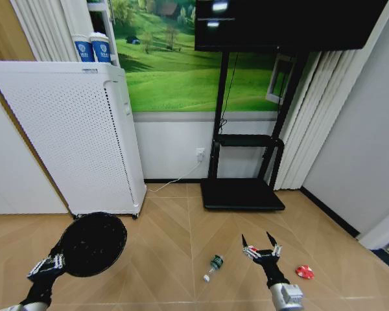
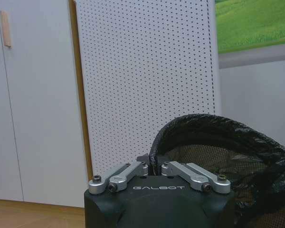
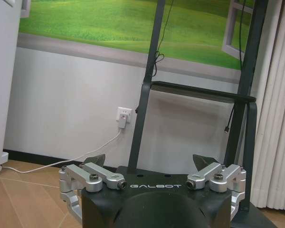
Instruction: Pick up the trash bin and place the garbage on the floor into it.
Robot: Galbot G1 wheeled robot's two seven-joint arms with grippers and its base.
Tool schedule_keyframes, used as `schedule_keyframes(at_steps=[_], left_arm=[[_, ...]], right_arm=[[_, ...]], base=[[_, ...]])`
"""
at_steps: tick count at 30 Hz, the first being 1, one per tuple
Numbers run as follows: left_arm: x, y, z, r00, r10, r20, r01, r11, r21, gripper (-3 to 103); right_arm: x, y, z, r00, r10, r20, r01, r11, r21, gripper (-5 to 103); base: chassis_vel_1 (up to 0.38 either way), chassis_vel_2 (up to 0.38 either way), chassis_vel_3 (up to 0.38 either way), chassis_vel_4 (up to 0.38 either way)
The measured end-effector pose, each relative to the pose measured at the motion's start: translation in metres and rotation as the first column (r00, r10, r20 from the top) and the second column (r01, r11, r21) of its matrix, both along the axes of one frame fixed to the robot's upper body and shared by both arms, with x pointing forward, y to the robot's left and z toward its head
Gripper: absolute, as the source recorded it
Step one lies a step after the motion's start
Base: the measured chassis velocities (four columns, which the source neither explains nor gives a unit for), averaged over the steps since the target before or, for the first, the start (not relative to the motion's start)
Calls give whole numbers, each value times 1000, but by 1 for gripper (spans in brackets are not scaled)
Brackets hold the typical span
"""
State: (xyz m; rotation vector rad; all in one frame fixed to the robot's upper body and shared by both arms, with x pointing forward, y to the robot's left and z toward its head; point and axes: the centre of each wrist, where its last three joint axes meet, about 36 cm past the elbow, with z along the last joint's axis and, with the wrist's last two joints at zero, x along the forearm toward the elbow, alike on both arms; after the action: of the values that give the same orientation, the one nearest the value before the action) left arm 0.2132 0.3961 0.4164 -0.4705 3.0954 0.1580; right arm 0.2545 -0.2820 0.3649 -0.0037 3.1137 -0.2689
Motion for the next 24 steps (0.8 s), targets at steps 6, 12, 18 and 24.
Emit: schedule_keyframes(at_steps=[6, 12, 18, 24], left_arm=[[0, 0, -2, 1000, 0, 10, 0, 1000, -5, 7], [1, -2, -3, 1000, -10, 20, 10, 1000, -8, 7], [1, -3, -2, 1000, -25, 19, 25, 1000, -7, 7], [2, -5, 0, 999, -36, 20, 36, 999, -5, 7]], right_arm=[[-7, 6, -6, 1000, 4, -13, -4, 1000, 2, 100], [-7, 12, -13, 1000, 14, -21, -14, 1000, 11, 100], [10, 16, -23, 998, -58, -27, 60, 997, 46, 100], [45, 7, -42, 982, -91, -163, 96, 995, 26, 100]], base=[[176, 156, -159, -171], [245, 221, -223, -236], [262, 257, -269, -265], [119, 79, -90, -110]])
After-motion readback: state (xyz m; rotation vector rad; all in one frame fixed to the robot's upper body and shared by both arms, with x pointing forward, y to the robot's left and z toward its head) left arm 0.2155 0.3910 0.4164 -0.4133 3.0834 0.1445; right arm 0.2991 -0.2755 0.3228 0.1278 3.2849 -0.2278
